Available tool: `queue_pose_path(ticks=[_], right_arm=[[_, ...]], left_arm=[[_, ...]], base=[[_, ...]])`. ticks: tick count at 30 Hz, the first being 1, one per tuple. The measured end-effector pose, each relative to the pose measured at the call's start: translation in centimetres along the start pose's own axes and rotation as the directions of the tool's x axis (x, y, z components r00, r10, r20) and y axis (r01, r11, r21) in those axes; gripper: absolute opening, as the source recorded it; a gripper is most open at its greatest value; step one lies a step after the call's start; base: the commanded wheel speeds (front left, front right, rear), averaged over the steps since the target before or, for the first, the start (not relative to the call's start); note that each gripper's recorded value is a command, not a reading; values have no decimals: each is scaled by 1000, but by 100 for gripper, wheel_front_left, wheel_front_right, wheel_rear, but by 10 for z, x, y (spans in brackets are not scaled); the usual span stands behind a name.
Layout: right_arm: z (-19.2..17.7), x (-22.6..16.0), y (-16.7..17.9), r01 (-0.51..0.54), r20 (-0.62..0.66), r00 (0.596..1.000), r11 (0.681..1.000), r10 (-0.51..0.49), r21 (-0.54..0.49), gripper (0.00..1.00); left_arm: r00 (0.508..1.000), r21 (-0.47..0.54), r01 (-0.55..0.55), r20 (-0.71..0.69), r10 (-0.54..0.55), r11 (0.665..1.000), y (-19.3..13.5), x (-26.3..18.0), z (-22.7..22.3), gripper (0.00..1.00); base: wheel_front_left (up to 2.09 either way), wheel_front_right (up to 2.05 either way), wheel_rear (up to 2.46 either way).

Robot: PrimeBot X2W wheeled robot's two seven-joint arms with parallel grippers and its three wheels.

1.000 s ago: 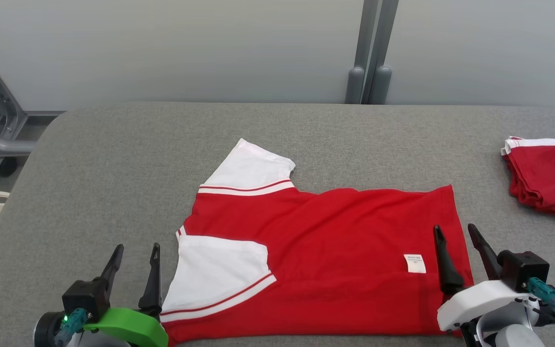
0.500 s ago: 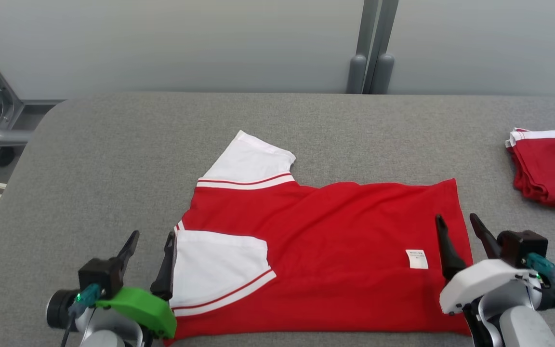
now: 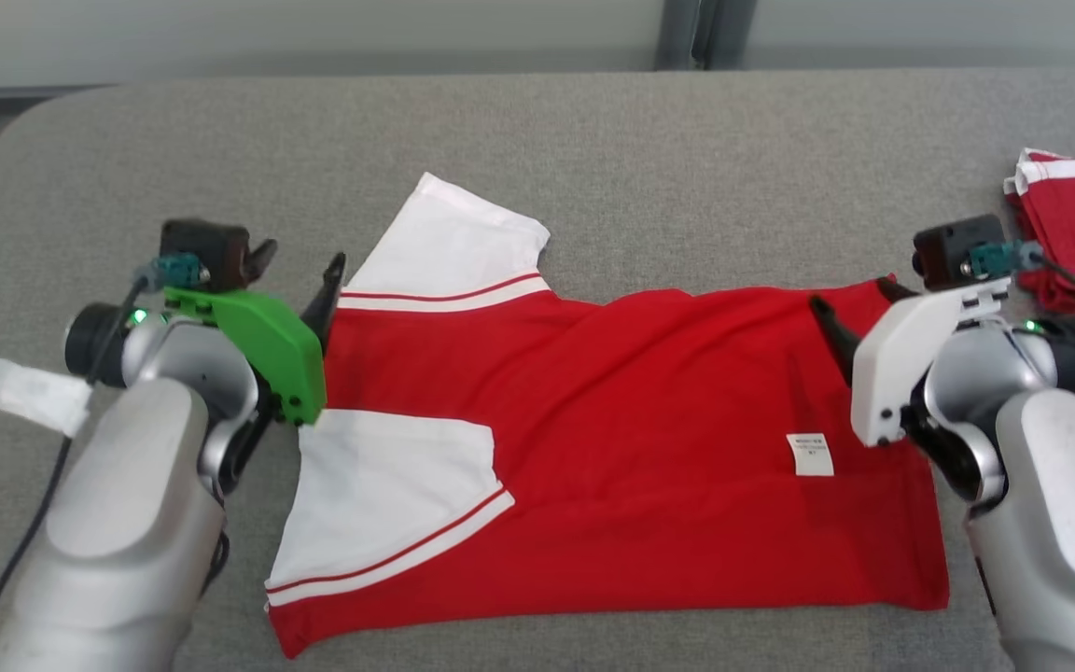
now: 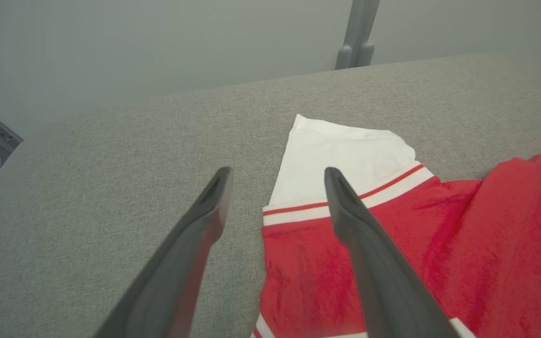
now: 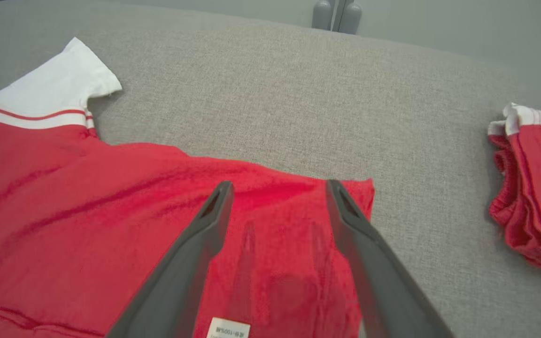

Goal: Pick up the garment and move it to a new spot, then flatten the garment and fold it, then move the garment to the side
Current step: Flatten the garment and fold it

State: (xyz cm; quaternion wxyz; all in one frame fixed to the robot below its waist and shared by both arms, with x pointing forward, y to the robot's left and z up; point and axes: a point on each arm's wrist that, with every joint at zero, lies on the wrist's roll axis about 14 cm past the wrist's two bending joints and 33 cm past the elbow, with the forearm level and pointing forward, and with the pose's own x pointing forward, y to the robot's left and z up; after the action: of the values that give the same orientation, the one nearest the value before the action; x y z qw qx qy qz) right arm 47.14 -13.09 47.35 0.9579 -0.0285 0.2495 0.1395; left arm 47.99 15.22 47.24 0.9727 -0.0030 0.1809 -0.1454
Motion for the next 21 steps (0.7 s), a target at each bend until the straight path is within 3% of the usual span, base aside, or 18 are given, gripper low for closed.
queue_pose_path(ticks=[12, 21], right_arm=[[16, 47, -30, -1, -104, 995, 994, -10, -107, 100], [-10, 70, -51, 17, -170, 985, 994, -35, -108, 100]], left_arm=[[977, 47, 46, -210, -36, 998, 13, 97, 1, 100], [922, 45, 132, -373, -105, 990, -4, 145, -46, 100]], base=[[0, 0, 0], [0, 0, 0]])
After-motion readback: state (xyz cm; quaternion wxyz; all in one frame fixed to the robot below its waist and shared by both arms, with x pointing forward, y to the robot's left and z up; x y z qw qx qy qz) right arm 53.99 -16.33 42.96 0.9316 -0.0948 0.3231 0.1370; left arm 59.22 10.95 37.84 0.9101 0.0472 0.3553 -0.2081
